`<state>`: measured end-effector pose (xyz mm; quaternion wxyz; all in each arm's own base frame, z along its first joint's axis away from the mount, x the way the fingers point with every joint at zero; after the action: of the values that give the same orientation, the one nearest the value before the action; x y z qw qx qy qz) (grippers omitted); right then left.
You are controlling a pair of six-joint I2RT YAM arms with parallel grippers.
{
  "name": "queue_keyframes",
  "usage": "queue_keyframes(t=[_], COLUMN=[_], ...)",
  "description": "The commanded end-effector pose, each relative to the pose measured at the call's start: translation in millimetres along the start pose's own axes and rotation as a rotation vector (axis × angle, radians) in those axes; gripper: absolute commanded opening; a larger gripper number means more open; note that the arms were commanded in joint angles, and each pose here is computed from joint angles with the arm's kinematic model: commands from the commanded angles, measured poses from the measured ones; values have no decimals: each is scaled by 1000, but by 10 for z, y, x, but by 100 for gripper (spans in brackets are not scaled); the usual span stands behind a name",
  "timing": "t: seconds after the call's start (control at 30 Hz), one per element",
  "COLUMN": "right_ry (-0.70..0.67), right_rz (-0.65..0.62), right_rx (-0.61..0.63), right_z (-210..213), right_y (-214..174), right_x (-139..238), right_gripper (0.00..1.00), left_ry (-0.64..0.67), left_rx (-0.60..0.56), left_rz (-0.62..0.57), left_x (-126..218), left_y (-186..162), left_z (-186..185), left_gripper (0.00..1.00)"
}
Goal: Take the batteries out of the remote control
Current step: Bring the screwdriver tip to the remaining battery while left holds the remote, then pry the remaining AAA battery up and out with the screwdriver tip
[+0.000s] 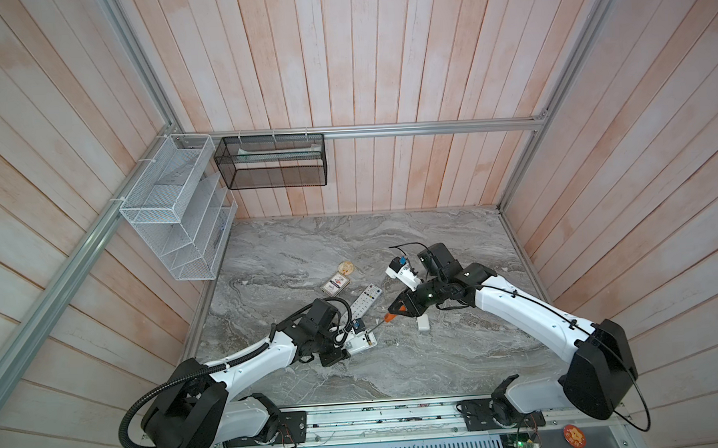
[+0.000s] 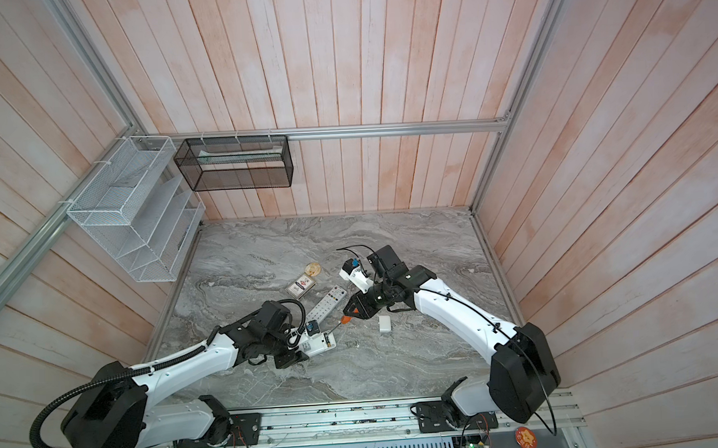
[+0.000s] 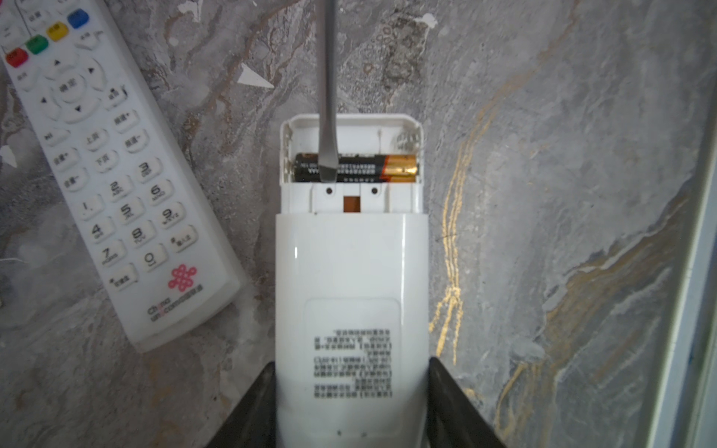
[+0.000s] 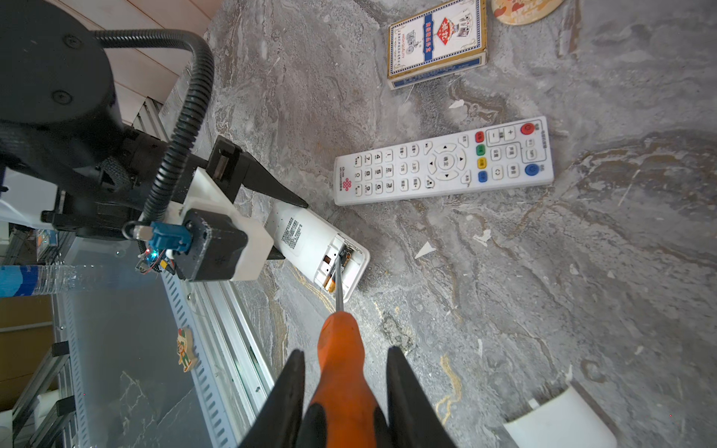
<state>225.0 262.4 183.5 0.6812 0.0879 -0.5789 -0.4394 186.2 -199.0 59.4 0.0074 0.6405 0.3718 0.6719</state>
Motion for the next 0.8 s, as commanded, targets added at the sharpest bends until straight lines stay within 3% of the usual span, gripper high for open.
queue_keyframes(t=[0.0, 0.2, 0.47, 0.77], right_ry=[-18, -35, -6, 12], right_rz=[33, 115, 198, 240], right_rx=[29, 139, 459, 532], right_z=[-44, -32, 313, 490], right_y=[-12, -89, -140, -74], right_x=[-2, -65, -182, -288], right_gripper=[0, 0, 0, 0], left_ry=[-1, -5, -10, 0], left_rx=[-31, -31, -27, -21], left_rz=[-36, -30, -24, -4], left_x=[25, 12, -4, -49], left_y=[55, 45, 35, 42], left_z=[-16, -18, -26, -36], left_gripper=[16, 16, 16, 16])
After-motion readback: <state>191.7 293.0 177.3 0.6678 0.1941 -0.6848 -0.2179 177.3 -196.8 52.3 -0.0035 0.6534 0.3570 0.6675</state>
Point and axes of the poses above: each gripper's point midway between its finger pads, its own x axis back along the fingers, its own z axis along the line the jaws close on, y = z × x, the point moved 2 cm from there along x, back along the fingers, and after that the axes turned 15 degrees about x, right-handed, at the moved point
